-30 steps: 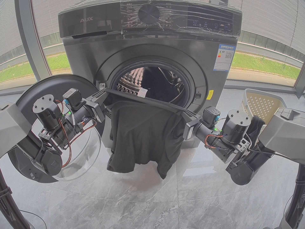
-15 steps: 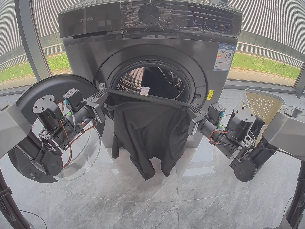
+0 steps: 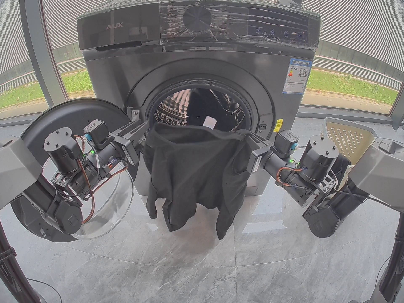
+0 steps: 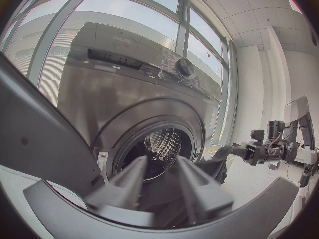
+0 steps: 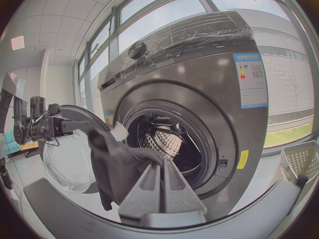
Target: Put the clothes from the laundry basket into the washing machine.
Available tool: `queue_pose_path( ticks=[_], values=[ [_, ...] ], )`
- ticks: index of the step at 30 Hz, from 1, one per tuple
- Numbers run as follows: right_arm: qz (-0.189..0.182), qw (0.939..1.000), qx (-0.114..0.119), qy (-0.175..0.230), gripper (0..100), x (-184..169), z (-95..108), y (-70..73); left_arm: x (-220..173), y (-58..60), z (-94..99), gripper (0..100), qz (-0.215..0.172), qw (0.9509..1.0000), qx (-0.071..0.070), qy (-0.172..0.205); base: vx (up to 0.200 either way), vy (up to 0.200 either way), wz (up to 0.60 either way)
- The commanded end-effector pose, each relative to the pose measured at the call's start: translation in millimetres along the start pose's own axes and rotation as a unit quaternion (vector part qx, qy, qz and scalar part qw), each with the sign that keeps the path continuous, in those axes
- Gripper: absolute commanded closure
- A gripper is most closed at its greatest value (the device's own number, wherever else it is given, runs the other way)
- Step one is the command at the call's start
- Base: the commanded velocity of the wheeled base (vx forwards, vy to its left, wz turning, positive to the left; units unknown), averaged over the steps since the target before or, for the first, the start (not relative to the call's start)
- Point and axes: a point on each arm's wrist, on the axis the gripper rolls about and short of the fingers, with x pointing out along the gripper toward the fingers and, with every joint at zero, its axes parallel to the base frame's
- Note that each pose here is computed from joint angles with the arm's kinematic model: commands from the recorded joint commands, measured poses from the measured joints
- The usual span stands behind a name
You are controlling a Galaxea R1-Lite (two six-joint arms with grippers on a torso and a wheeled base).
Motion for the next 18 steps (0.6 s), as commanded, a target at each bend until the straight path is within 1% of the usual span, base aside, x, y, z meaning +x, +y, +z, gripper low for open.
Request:
queue_pose_path(
  ticks=[1, 2, 4, 5, 6, 7, 9, 11, 13, 15, 16, 17, 18],
  values=[
    [-0.001, 0.9999, 0.001, -0.014, 100, 7.2, 4.1, 0.5, -3.1, 2.8, -21.8, 0, 0.003, 0.9992, -0.013, 0.037, 0.000, 0.000, 0.00],
    [-0.002, 0.9999, 0.001, -0.017, 100, 9.0, 5.3, 0.5, -7.0, 3.5, -32.5, 0, 0.005, 0.9982, -0.017, 0.057, 0.000, 0.000, 0.00],
    [-0.002, 0.9998, 0.001, -0.017, 100, 9.3, 5.6, 0.5, -7.8, 3.4, -33.8, 0, 0.005, 0.9980, -0.017, 0.060, 0.000, 0.000, 0.00],
    [-0.018, 0.9994, 0.003, -0.029, 100, 15.6, 8.9, -0.1, -16.4, 0.0, -51.0, 0, -0.019, 0.9947, -0.026, 0.097, 0.000, 0.000, 0.00],
    [-0.029, 0.9991, 0.005, -0.032, 100, 19.7, 7.9, -0.4, -21.0, -1.8, -56.5, 0, -0.040, 0.9925, -0.029, 0.112, 0.000, 0.000, 0.00],
    [-0.035, 0.9988, 0.005, -0.034, 100, 22.2, 7.4, -0.6, -23.5, -2.4, -60.3, 0, -0.053, 0.9908, -0.030, 0.121, 0.000, 0.000, 0.00],
    [-0.037, 0.9987, 0.007, -0.036, 100, 24.3, 8.0, -0.6, -25.2, -1.5, -63.8, 0, -0.063, 0.9894, -0.031, 0.128, 0.000, 0.000, 0.00],
    [-0.036, 0.9987, 0.008, -0.036, 100, 24.3, 8.0, 0.0, -24.1, 0.4, -68.9, 0, -0.059, 0.9889, -0.031, 0.133, 0.000, 0.000, 0.00],
    [-0.031, 0.9988, 0.010, -0.037, 100, 24.5, 9.2, 3.7, -23.2, 1.5, -78.7, 0, -0.057, 0.9873, -0.033, 0.144, 0.000, 0.000, 0.00],
    [-0.025, 0.9989, 0.011, -0.039, 100, 24.4, 10.2, 8.7, -22.9, 1.1, -89.6, 0, -0.056, 0.9855, -0.027, 0.158, 0.000, 0.000, 0.00],
    [-0.023, 0.9989, 0.012, -0.039, 100, 24.2, 10.9, 10.5, -21.7, 0.7, -98.3, 0, -0.057, 0.9840, -0.020, 0.167, 0.000, 0.000, 0.00],
    [-0.022, 0.9989, 0.012, -0.039, 100, 24.2, 10.9, 11.1, -21.5, 0.5, -100.8, 0, -0.057, 0.9837, -0.017, 0.170, 0.000, 0.000, 0.00],
    [-0.016, 0.9989, 0.014, -0.042, 100, 23.6, 12.9, 16.6, -19.4, -0.6, -114.3, 0, -0.053, 0.9816, -0.002, 0.184, 0.000, 0.000, 0.00]
  ],
)
